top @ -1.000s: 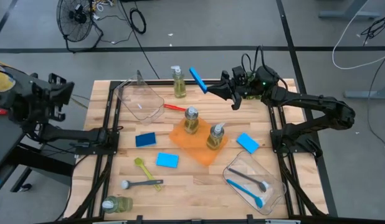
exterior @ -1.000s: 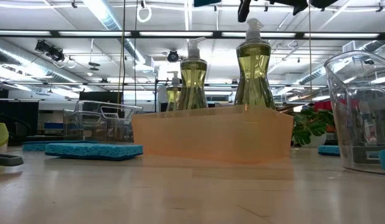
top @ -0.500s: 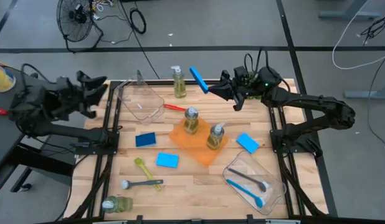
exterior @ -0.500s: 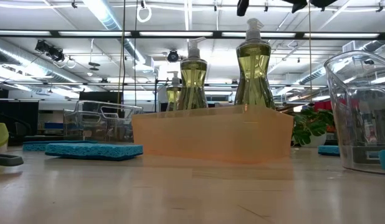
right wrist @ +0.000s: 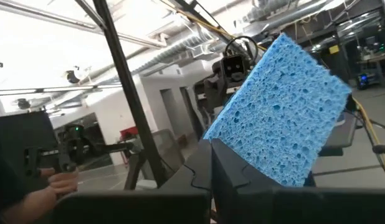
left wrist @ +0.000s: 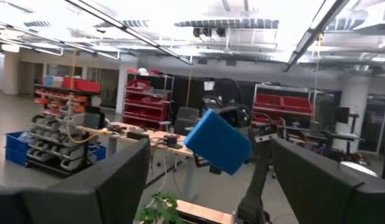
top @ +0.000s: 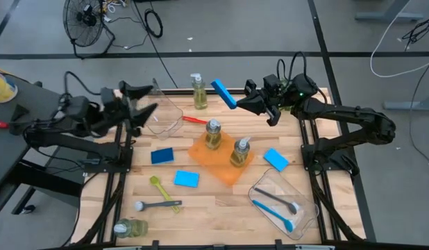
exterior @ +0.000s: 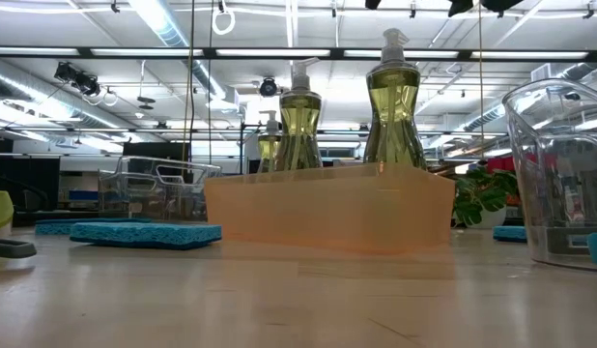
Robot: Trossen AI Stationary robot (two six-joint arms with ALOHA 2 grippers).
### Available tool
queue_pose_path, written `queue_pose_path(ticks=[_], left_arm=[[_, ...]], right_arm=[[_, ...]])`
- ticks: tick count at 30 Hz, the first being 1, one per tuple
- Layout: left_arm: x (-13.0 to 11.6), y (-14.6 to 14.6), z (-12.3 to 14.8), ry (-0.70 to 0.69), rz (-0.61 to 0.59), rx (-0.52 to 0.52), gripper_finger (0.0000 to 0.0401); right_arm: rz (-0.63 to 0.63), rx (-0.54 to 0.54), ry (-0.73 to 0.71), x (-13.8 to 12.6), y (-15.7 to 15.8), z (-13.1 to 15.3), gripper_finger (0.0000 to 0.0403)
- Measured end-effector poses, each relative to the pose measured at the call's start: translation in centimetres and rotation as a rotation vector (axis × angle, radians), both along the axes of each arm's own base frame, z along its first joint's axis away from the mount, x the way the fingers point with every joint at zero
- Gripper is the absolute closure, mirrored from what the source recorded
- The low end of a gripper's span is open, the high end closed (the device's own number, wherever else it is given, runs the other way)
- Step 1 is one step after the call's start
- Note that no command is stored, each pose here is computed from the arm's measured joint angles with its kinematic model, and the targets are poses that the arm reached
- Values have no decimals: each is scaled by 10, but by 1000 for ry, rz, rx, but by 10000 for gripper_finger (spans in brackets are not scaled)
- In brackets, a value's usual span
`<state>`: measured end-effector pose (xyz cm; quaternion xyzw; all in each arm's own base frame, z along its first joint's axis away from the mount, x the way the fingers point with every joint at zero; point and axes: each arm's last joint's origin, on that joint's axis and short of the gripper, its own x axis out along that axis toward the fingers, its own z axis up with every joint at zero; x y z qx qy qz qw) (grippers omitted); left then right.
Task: Pick & Place Kitchen Sink Supplies
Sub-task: Put the blue sponge into the top transparent bin
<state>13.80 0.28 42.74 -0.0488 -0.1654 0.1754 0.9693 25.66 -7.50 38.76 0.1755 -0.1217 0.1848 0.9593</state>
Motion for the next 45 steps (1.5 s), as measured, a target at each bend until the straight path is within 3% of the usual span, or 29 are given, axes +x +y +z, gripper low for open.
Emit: queue_pose_path(ticks=[9, 20, 31, 45], left_arm=[[49, 18, -16, 41, -133, -84, 70], [88, 47, -29, 28, -436, -99, 71], [112, 54, -47, 107, -503, -52, 71], [138, 52, -71, 205, -568, -37, 71]], right_arm=[[85, -9, 18, 0, 4, -1, 403], [238, -28, 71, 5, 7, -8, 403], [416, 77, 218, 22, 4, -27, 403], [435, 155, 293, 41, -2, -48, 403]])
